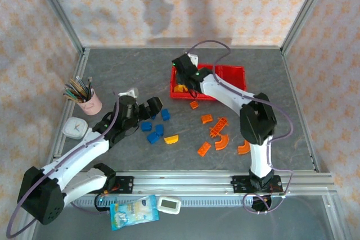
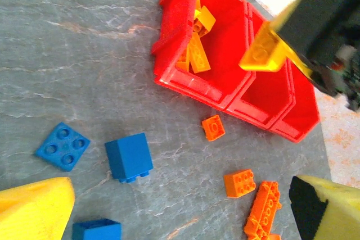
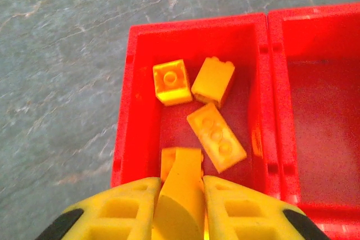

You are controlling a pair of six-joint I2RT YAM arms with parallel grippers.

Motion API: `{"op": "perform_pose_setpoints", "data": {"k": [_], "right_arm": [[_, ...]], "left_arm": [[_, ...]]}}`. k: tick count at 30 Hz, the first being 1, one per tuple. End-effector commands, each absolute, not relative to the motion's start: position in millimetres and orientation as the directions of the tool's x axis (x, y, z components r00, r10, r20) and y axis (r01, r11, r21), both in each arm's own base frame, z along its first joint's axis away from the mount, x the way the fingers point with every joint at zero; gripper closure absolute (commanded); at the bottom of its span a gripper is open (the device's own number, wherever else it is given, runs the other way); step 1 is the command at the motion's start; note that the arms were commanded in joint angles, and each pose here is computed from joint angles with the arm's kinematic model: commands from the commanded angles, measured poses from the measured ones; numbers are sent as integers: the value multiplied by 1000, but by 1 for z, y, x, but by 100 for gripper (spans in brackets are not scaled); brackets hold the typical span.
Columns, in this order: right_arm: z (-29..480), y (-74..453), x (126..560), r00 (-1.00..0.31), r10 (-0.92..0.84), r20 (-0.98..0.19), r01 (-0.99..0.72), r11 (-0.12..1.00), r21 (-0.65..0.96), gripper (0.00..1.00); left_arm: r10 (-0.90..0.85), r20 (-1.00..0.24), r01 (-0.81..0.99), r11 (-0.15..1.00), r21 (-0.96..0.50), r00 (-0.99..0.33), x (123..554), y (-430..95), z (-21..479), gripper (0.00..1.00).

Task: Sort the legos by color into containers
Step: Place the lego in the container.

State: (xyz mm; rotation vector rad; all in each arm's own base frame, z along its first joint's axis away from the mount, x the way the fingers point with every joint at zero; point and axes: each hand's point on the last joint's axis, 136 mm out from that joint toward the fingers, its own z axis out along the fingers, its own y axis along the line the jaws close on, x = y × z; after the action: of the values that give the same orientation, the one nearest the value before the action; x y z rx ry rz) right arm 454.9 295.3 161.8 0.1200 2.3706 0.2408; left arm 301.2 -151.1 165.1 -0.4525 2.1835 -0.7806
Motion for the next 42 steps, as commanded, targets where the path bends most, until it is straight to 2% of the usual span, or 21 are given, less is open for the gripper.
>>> {"op": "perform_pose_setpoints", "data": {"k": [1,5,8,12,18,25,42], "right_arm": [[141,290,474,-741,65,-668,-2,995,99,78],[127,292,495,-737,43,-674,-1,998,64,77],[124,295,505,-740,32,-672,-9,998,58,73],[138,301,507,-726,32,-687,-34,996,82,61],[170,301,497,-705,45,-707,-65,990,128,55],[186,307,446,-711,6,-703,-153,974,164,49],[134,339,279,-765,-295,-572,-474,860,191,35]], "left_arm": [[-570,-548,-16,702,-712,-612,317,-165,190,1],[-566,-568,-17,716,-697,-598,326,-164,193,1],[-559,-582,-12,727,-686,-591,329,-164,197,1],[-545,-594,-9,741,-671,-591,330,-163,199,1],[-540,-606,-9,751,-661,-584,328,-160,201,1],[-538,-611,-23,761,-648,-580,317,-150,200,1],[-540,-568,-157,796,-585,-621,264,-111,174,1]]}}
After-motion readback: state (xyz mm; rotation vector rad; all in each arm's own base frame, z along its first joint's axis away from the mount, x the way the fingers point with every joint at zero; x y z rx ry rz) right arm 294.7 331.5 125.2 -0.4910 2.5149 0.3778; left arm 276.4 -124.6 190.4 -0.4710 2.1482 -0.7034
